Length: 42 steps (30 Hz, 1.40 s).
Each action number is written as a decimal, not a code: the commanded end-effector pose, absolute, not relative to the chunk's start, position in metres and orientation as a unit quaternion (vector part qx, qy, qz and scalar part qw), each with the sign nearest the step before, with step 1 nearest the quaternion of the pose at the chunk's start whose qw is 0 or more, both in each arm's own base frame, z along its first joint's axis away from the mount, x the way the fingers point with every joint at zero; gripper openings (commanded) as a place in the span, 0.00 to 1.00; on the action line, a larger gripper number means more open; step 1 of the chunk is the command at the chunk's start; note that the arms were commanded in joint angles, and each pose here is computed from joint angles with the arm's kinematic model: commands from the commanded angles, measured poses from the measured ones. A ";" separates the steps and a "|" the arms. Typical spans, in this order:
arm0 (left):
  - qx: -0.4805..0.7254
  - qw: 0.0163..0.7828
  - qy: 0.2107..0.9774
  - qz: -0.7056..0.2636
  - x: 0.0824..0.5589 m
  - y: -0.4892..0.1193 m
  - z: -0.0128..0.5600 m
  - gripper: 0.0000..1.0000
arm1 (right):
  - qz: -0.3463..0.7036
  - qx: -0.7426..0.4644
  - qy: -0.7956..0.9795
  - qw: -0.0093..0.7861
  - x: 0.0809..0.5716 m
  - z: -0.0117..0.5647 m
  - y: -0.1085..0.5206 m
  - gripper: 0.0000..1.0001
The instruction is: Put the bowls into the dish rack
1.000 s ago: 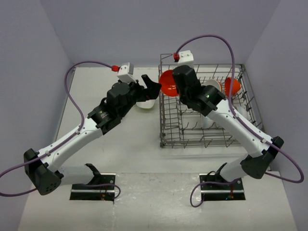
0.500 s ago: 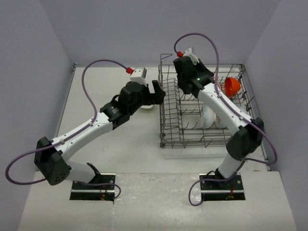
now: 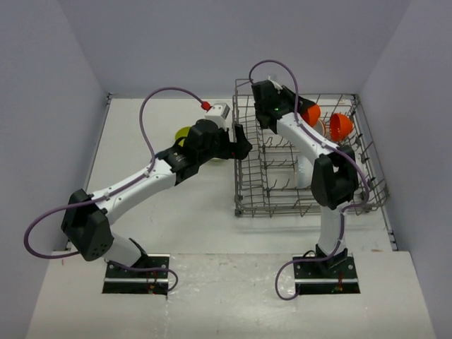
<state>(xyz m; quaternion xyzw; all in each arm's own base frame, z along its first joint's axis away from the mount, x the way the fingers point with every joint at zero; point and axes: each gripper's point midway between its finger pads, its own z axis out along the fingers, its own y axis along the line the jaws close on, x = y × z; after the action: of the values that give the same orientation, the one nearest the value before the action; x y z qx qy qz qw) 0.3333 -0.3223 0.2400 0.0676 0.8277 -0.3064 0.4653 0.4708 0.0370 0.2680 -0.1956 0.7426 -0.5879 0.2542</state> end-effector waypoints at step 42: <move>0.089 0.457 0.816 -0.343 0.349 -0.322 0.239 1.00 | -0.631 -0.260 0.709 0.181 0.501 0.209 0.043 0.00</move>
<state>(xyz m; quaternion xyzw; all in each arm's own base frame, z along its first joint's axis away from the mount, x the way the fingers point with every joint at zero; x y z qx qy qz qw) 0.3437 -0.3212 0.2311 0.0780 0.8287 -0.3367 0.4402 0.5070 0.0481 0.1751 -0.2977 0.7028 -0.6252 0.1628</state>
